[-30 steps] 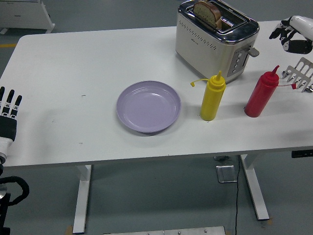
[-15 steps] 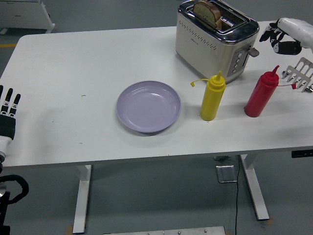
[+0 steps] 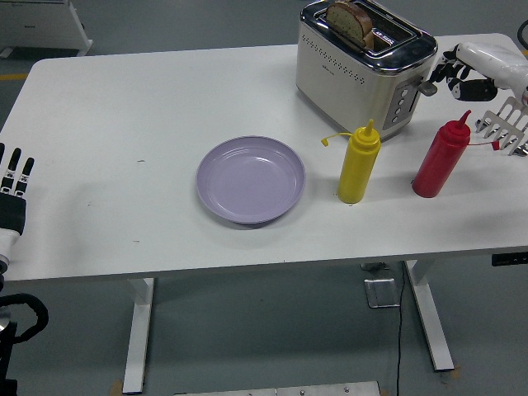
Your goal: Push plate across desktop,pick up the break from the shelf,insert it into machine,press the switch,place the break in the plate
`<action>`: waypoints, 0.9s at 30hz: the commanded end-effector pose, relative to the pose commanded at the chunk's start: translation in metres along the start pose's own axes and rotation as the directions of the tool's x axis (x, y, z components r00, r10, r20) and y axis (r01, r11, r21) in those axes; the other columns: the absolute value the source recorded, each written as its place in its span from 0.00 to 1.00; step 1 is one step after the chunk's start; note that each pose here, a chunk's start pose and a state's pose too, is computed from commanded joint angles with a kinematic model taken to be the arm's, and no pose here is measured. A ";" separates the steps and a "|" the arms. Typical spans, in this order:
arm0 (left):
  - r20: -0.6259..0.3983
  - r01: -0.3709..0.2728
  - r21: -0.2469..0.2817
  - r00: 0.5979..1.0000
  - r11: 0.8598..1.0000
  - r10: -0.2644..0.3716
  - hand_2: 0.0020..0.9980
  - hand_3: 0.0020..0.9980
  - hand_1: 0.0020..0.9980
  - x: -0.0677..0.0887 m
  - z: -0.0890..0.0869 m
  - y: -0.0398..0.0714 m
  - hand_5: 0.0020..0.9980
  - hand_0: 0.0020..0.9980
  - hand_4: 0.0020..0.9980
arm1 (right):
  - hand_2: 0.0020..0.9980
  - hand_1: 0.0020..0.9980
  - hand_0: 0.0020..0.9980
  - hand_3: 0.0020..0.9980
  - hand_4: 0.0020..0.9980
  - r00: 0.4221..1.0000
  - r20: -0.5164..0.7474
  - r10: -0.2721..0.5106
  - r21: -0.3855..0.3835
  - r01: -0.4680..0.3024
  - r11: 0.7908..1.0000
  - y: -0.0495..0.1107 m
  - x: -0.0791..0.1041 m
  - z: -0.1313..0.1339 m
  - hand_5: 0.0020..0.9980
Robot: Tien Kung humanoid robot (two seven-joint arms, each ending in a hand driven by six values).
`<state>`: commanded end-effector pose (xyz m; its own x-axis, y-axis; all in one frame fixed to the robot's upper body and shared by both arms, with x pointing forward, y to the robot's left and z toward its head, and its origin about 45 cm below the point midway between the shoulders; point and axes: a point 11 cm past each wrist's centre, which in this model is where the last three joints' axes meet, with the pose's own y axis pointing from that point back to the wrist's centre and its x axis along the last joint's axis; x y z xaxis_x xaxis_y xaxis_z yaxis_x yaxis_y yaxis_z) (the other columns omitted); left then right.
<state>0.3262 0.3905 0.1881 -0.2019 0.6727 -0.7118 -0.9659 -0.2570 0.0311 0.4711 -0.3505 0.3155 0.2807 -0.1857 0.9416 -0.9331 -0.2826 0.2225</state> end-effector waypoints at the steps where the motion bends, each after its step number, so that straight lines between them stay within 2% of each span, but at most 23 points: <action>1: 0.000 0.000 0.000 1.000 1.000 0.000 0.93 0.85 0.87 0.000 0.000 0.000 1.00 0.86 0.59 | 0.59 0.59 0.59 0.54 0.00 1.000 -0.002 -0.006 0.000 0.006 1.000 -0.001 -0.001 -0.001 0.00; 27: -0.001 -0.002 0.001 1.000 1.000 0.002 0.92 0.85 0.86 0.000 0.000 0.000 1.00 0.86 0.59 | 0.59 0.59 0.60 0.53 0.00 0.995 -0.025 -0.099 -0.032 0.098 0.995 -0.013 -0.025 -0.004 0.00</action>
<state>0.3264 0.3905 0.1876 -0.2035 0.6717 -0.7124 -0.9657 -0.2577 0.0329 0.4749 -0.3383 0.2899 0.3658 -0.1336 0.9211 -0.9079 -0.2691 0.3215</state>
